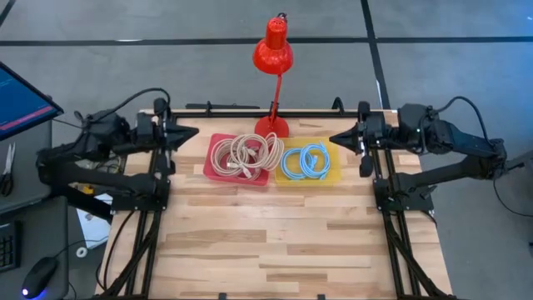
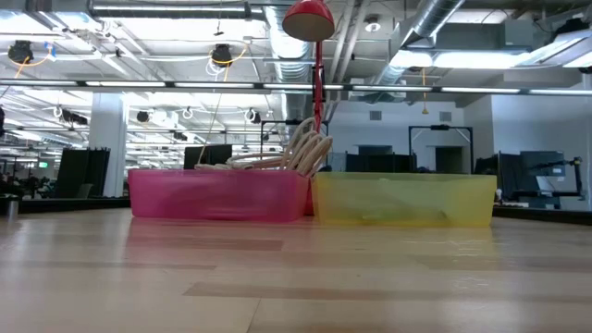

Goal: Sort HDMI cables
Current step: Return to Home Position

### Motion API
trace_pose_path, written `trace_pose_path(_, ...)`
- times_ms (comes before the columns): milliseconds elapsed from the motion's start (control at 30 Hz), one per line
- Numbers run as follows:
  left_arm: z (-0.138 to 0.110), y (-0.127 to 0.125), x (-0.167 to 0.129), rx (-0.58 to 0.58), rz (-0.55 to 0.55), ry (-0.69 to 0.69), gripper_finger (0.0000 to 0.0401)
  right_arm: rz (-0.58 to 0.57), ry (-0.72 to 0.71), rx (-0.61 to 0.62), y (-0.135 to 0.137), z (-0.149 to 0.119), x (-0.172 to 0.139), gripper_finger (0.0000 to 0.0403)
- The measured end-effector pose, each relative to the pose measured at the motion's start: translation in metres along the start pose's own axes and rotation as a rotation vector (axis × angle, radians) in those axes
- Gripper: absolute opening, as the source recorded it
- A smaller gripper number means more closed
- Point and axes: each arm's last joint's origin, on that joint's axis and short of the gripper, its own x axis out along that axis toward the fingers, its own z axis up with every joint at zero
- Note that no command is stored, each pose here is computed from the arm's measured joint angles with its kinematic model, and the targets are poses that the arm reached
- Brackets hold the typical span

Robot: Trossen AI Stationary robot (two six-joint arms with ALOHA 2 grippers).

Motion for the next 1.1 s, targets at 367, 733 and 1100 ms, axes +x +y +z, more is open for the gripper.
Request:
trace_pose_path(367, 0.009, 0.011, -0.045, -0.04, 0.015, -0.095, 0.0004, -0.015, -0.019, 0.003, -0.003, 0.001, -0.01, 0.0)
trace_pose_path(733, 0.011, 0.016, -0.092, -0.068, 0.061, -0.171, 0.0004, -0.023, -0.028, 0.028, -0.004, -0.002, -0.041, 0.0)
trace_pose_path(1100, 0.007, 0.019, -0.112, -0.069, 0.132, -0.164, 0.0004, -0.075, -0.073, 0.081, -0.006, -0.012, -0.096, 0.0)
